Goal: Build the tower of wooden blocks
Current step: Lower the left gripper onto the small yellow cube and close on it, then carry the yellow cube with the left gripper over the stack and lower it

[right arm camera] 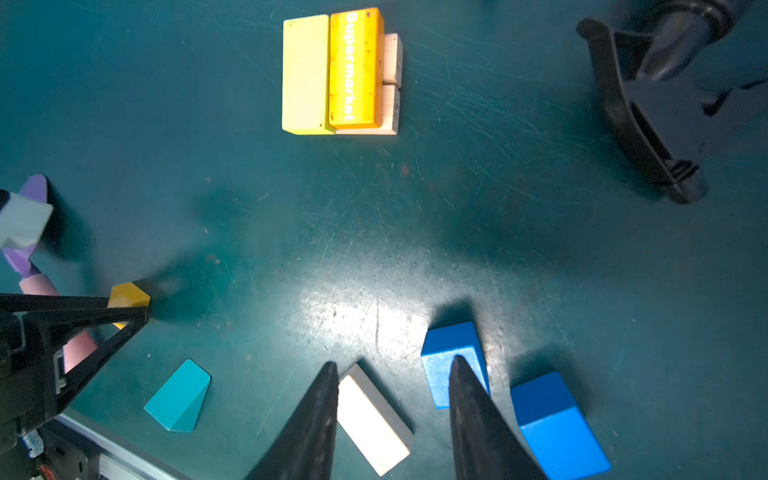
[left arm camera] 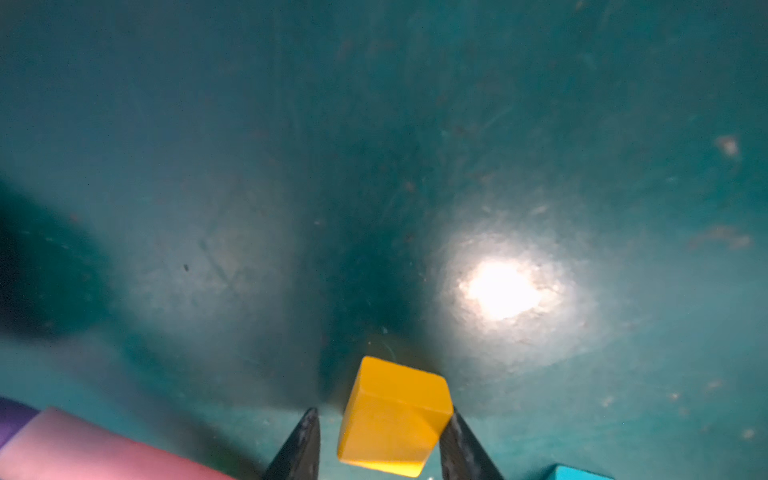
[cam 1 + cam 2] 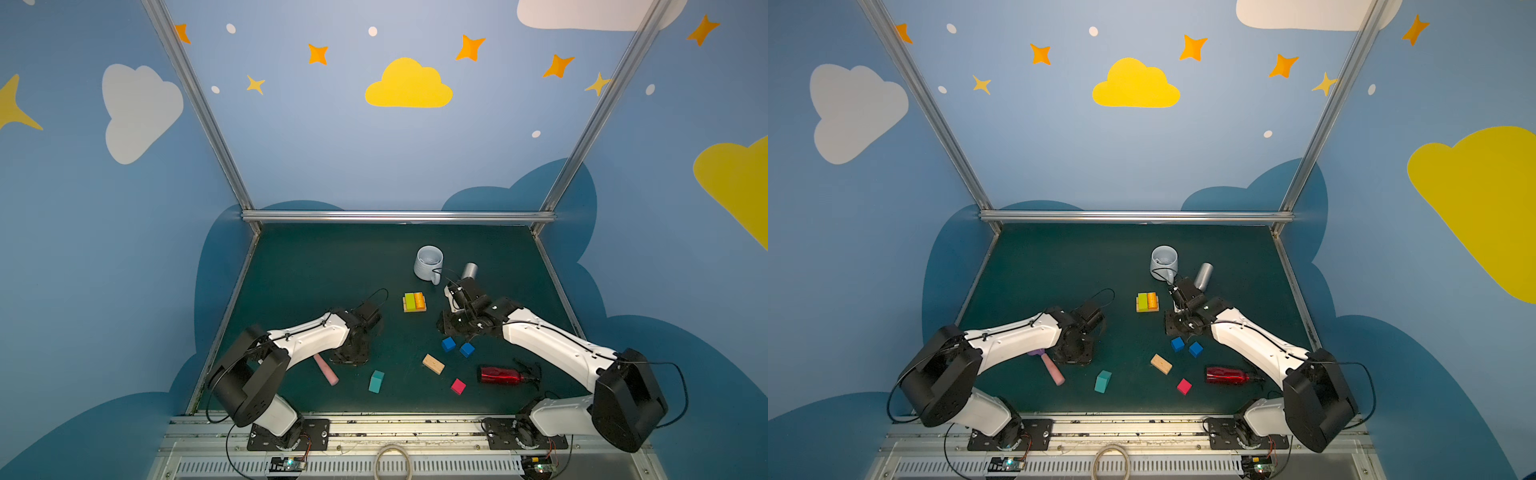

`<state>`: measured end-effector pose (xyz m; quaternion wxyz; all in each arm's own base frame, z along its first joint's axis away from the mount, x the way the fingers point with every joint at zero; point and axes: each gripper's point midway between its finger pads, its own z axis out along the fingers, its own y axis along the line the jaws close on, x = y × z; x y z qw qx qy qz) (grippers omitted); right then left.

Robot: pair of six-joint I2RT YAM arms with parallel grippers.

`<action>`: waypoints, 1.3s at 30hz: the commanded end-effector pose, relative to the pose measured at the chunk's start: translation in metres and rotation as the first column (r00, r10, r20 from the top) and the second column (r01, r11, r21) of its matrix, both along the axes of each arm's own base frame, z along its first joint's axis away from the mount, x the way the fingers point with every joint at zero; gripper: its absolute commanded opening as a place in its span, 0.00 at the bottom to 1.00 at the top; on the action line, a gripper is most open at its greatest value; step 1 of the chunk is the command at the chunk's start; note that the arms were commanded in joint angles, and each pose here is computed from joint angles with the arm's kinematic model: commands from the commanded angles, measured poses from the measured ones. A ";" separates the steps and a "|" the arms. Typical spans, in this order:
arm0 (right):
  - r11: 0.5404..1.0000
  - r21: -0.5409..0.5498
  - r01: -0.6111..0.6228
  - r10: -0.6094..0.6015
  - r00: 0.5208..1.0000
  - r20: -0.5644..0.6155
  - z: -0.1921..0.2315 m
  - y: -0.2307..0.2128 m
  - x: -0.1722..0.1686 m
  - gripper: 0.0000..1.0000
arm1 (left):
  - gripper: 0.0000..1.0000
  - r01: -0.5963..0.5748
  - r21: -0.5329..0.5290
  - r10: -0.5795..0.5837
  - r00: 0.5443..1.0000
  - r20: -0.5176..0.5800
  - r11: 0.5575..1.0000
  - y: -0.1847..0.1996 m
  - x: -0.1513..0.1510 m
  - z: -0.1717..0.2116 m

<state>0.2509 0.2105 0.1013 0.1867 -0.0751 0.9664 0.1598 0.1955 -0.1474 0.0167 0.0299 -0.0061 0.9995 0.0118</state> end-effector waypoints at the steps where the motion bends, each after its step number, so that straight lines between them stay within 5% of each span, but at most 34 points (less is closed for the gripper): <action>1: 1.000 -0.001 0.015 -0.015 1.000 -0.006 -0.002 -0.003 -0.001 0.43 | 0.44 0.007 0.000 -0.007 1.000 0.003 1.000 -0.003 0.004 0.002; 22: 1.000 -0.006 0.015 -0.015 1.000 -0.003 -0.001 -0.004 -0.001 0.43 | 0.33 -0.008 -0.019 0.008 0.999 0.033 1.000 -0.010 0.015 0.021; 39: 0.999 -0.007 0.033 -0.033 0.999 0.032 0.008 -0.022 -0.004 0.43 | 0.30 0.059 -0.119 -0.044 0.991 0.127 0.991 -0.098 0.125 0.078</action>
